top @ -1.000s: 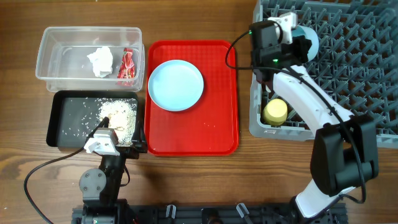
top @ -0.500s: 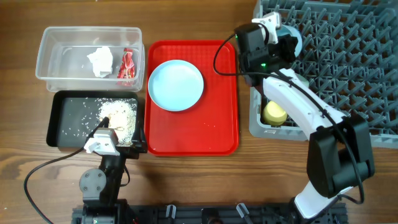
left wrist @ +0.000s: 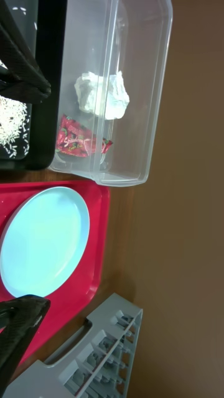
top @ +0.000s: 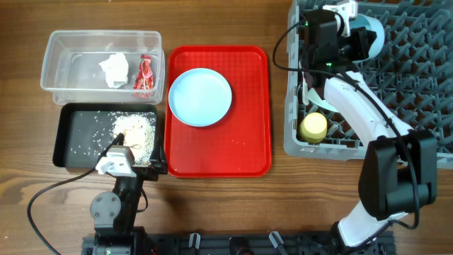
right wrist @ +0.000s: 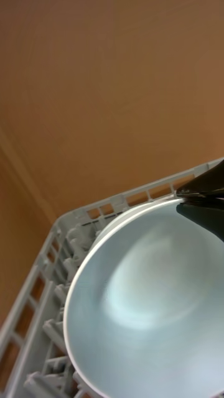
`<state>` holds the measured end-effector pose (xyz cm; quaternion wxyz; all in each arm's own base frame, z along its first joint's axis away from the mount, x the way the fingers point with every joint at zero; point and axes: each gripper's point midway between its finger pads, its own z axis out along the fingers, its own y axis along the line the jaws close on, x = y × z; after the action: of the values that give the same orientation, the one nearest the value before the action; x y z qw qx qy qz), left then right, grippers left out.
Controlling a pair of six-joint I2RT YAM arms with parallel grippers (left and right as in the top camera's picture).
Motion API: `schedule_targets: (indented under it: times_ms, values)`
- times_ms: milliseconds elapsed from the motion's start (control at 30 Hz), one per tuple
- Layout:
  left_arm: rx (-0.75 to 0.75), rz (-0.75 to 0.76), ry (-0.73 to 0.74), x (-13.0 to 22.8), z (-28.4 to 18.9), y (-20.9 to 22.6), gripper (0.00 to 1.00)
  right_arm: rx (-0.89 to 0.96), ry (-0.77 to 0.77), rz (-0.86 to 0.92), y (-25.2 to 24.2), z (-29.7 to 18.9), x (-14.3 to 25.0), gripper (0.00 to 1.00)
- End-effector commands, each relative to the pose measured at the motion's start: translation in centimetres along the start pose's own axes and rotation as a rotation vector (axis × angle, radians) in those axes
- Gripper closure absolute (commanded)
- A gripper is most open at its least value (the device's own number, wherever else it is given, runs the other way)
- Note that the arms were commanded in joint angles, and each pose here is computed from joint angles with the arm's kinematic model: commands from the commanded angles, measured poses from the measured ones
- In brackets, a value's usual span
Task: Sort waste into correct bins and load items into the dishwasher rack
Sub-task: 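Carry the small blue bowl to the rack and set it tilted, then grasp the edge of the large blue plate with the right gripper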
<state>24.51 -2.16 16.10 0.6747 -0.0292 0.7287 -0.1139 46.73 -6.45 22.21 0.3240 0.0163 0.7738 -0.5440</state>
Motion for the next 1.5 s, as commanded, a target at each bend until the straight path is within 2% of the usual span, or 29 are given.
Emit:
schedule_targets:
  times_ms: [0,200,400,567,600,733,867,967,1067,1100,1167,1233,1300,1467]
  values:
    - [0.001,0.019,0.001,0.2,0.0,0.1,0.00,-0.024,0.007,-0.067,2.3,0.4,0.5,0.96]
    - [0.001,0.019,0.001,0.2,0.0,0.1,0.00,-0.044,0.036,-0.178,6.0,0.3,2.2,0.96]
    - [0.001,0.019,0.001,0.2,0.0,0.1,0.00,-0.074,-0.052,-0.160,7.5,-4.0,0.2,0.93]
    - [0.001,0.019,0.001,0.2,0.0,0.1,0.01,-0.071,-0.108,-0.160,7.4,-7.0,-1.0,0.69]
    - [0.001,0.019,0.001,0.2,0.0,0.1,0.00,-0.074,-0.120,-0.151,7.1,-7.6,-1.4,0.60]
    - [0.001,0.019,0.001,0.2,0.0,0.1,0.00,-0.145,-0.210,-0.095,5.6,-11.1,-3.4,0.37]
    - [0.001,0.019,0.001,0.2,0.0,0.1,0.00,-0.331,-0.321,-0.098,6.0,-15.8,-4.5,0.30]
    - [0.001,0.019,0.001,0.2,0.0,0.1,0.00,-0.637,-0.348,-0.071,9.1,-20.7,-3.1,0.27]
    - [0.001,0.019,0.001,0.2,0.0,0.1,0.00,-1.167,-0.209,-0.013,14.0,-27.8,0.5,0.28]
    - [0.001,0.019,0.001,0.2,0.0,0.1,0.00,-1.407,-0.105,0.018,15.3,-31.5,1.9,0.29]
    - [0.001,0.019,0.001,0.2,0.0,0.1,0.00,-1.679,0.103,0.090,15.9,-36.1,3.4,0.37]
    - [0.001,0.019,0.001,0.2,0.0,0.1,0.00,-1.749,0.281,0.187,16.2,-37.6,3.9,0.39]
    - [0.001,0.019,0.001,0.2,0.0,0.1,0.00,-1.719,0.401,0.271,16.9,-37.3,4.2,0.41]
    - [0.001,0.019,0.001,0.2,0.0,0.1,0.00,-1.471,0.555,0.456,20.1,-33.3,5.1,0.44]
